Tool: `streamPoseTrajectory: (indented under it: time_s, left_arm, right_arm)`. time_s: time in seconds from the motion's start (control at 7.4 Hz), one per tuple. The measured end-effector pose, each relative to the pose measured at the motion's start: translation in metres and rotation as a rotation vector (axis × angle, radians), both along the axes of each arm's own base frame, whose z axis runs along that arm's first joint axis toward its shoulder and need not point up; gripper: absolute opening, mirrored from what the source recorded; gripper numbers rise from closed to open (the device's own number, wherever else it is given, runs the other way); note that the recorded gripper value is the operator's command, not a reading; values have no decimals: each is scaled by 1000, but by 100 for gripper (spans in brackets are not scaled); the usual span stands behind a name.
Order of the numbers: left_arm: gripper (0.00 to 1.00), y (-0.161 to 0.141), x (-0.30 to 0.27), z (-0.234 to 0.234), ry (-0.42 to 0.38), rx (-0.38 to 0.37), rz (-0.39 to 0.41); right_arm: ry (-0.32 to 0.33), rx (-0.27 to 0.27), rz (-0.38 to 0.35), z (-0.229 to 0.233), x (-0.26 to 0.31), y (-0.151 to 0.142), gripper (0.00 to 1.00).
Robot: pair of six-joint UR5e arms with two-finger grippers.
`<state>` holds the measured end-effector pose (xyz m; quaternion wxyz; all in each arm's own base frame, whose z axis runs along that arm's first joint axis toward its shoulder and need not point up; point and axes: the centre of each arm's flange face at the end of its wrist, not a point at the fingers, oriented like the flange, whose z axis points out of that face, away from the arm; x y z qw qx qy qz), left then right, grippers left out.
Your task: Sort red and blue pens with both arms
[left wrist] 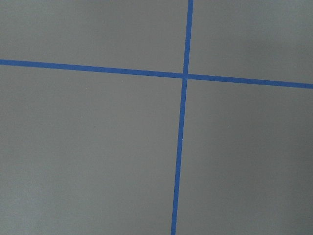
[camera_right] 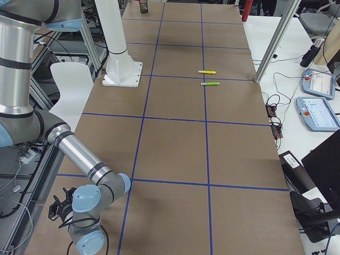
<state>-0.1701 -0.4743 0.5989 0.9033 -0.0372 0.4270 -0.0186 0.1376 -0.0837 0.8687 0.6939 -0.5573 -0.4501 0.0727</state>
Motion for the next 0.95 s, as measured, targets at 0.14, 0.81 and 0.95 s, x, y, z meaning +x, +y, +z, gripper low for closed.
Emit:
streamPoseTrajectory:
  time_s: [0.14,0.81,0.95]
  left_arm:
    - [100,-1,0,-2,-2,4,1]
    - [100,-22,21,-53,-70,121,67]
    - [100,-30,41,-70,-106,154,101]
  right_arm:
    - [36,70,2,0,9,-23,100]
    - [320,722,69,-73,65,-279,100]
    - [337,832,85,-88,49,-315,100]
